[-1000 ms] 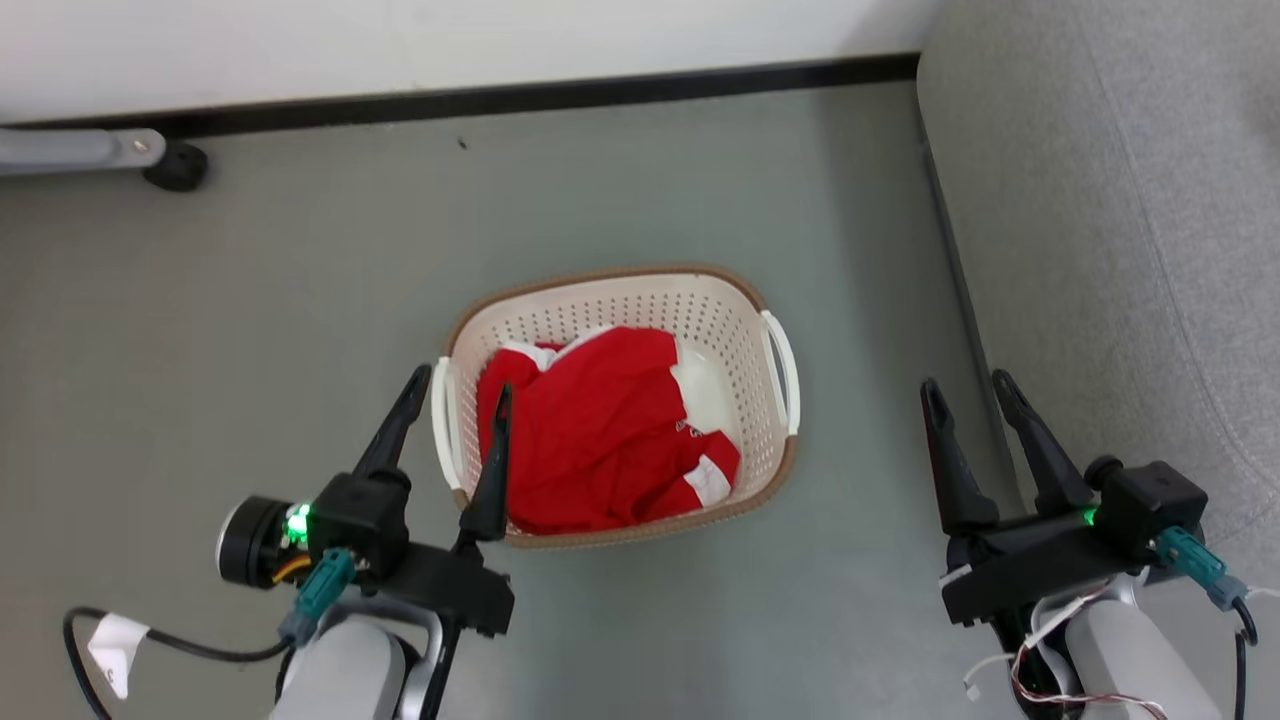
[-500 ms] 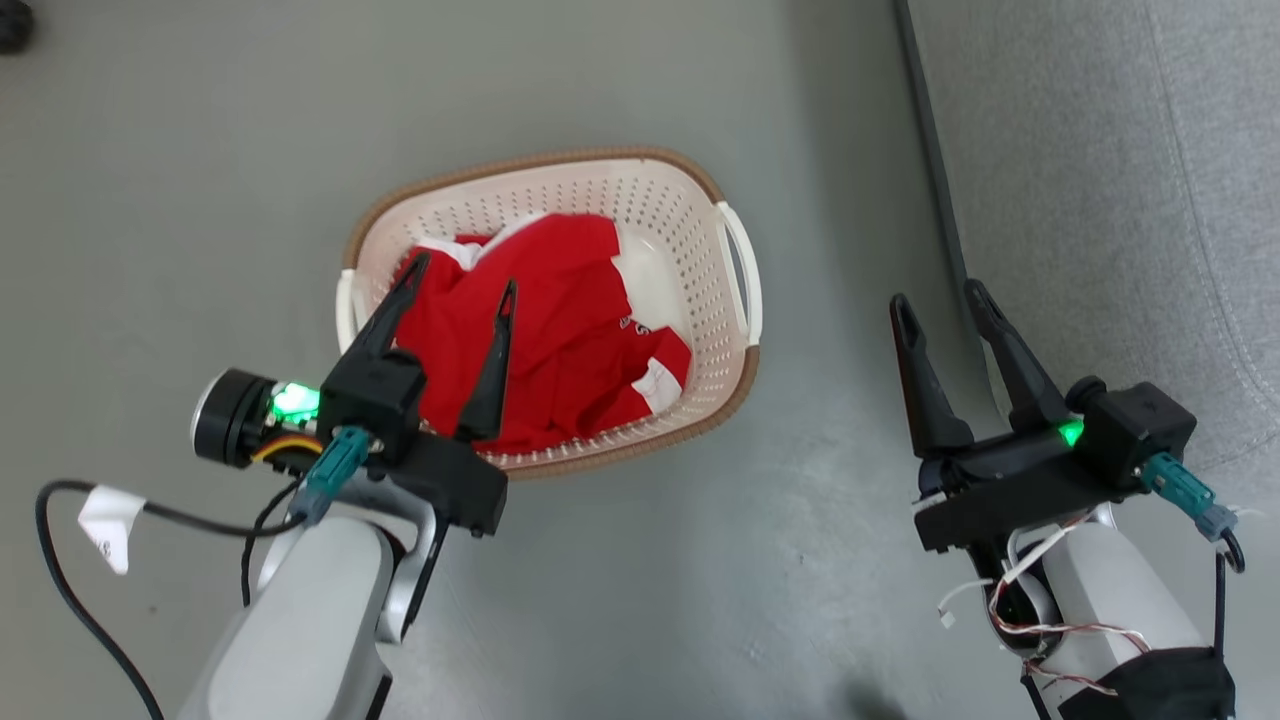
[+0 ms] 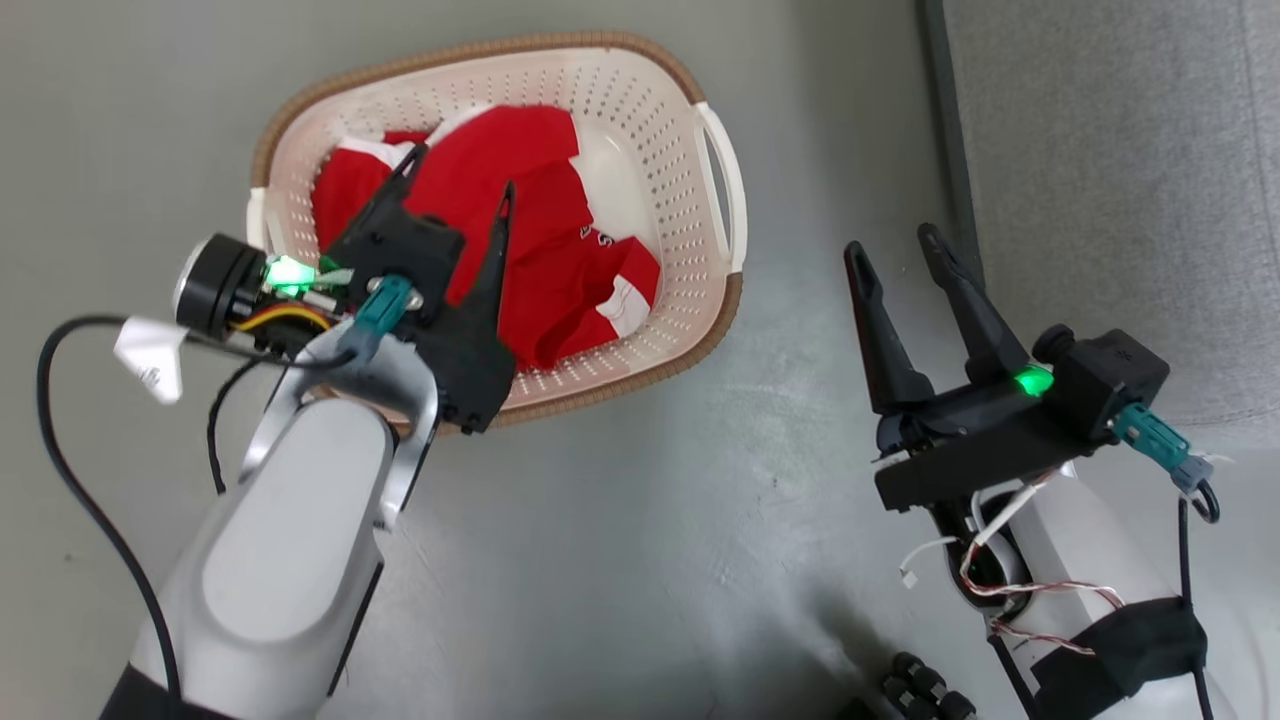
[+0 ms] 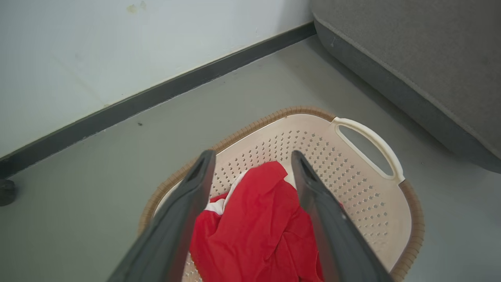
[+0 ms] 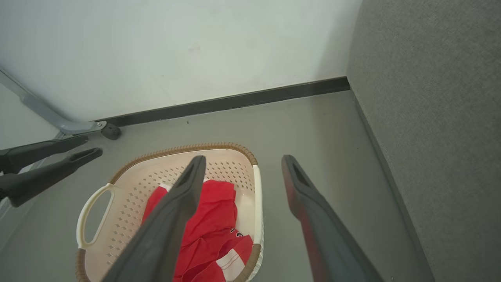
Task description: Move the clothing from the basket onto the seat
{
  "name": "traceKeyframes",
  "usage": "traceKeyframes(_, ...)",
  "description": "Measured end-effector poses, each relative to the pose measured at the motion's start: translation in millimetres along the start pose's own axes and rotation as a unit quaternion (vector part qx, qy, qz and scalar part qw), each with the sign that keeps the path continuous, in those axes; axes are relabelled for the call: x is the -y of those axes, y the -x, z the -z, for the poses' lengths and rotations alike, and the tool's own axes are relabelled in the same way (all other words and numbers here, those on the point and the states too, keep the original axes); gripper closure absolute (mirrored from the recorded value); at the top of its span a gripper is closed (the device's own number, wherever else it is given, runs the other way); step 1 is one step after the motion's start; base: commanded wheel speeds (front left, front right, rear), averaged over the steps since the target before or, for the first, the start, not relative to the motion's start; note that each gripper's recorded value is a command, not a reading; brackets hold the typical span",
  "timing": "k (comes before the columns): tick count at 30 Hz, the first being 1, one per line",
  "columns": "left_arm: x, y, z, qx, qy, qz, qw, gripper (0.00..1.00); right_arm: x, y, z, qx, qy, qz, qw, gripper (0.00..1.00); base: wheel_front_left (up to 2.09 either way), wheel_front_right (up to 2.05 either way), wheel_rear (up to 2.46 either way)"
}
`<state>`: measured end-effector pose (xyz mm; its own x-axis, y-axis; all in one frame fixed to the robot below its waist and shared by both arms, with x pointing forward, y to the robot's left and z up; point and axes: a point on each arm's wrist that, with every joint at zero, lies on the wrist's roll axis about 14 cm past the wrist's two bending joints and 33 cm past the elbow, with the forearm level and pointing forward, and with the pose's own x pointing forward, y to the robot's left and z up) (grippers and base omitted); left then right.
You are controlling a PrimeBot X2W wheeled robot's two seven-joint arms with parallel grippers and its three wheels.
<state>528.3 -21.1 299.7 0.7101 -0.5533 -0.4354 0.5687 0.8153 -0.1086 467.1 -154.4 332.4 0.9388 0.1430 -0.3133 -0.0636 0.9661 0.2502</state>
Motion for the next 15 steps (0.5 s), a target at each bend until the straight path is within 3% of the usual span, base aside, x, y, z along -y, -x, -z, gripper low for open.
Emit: traceKeyframes(15,-3.0,-35.9,44.2,-0.125,-0.074,0.026,0.989,0.00,-5.7,-15.4,30.0,-0.035,-0.027,-0.003,0.999,0.00,0.00,0.00,0.00)
